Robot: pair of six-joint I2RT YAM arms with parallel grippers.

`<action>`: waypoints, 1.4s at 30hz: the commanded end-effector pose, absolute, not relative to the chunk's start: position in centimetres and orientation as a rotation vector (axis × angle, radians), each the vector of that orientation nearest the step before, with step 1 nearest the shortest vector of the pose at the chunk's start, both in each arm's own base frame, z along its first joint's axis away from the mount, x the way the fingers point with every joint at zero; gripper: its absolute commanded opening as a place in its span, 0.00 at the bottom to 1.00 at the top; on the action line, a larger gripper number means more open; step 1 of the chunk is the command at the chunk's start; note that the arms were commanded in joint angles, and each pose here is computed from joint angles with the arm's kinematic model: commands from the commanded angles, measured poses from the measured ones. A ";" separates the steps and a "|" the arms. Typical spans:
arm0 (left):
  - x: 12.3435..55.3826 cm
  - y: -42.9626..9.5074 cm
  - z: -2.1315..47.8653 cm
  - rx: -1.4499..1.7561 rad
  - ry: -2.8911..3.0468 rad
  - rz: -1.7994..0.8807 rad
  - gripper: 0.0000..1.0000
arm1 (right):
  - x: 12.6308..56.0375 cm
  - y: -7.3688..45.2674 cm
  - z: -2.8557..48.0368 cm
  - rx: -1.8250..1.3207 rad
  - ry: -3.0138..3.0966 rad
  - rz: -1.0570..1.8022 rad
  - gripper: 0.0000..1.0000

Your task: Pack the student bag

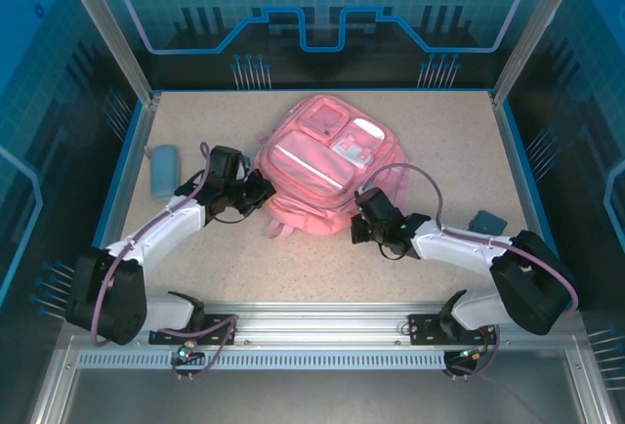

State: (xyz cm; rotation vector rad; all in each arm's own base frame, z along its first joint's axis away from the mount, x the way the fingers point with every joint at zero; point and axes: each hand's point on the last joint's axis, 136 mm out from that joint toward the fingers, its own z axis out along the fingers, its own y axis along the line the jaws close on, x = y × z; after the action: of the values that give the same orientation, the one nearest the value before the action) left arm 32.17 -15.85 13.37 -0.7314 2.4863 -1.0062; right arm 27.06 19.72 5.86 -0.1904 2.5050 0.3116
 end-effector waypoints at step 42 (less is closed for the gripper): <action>33.5 -22.5 18.4 0.354 2.535 -0.308 0.81 | 31.8 13.6 14.0 0.236 2.497 0.658 0.84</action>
State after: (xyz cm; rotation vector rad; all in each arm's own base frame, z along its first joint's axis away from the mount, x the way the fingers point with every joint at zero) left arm 33.29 -22.10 19.52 0.1889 2.5117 -0.5137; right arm 31.45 14.42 14.38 0.1578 2.4928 0.5953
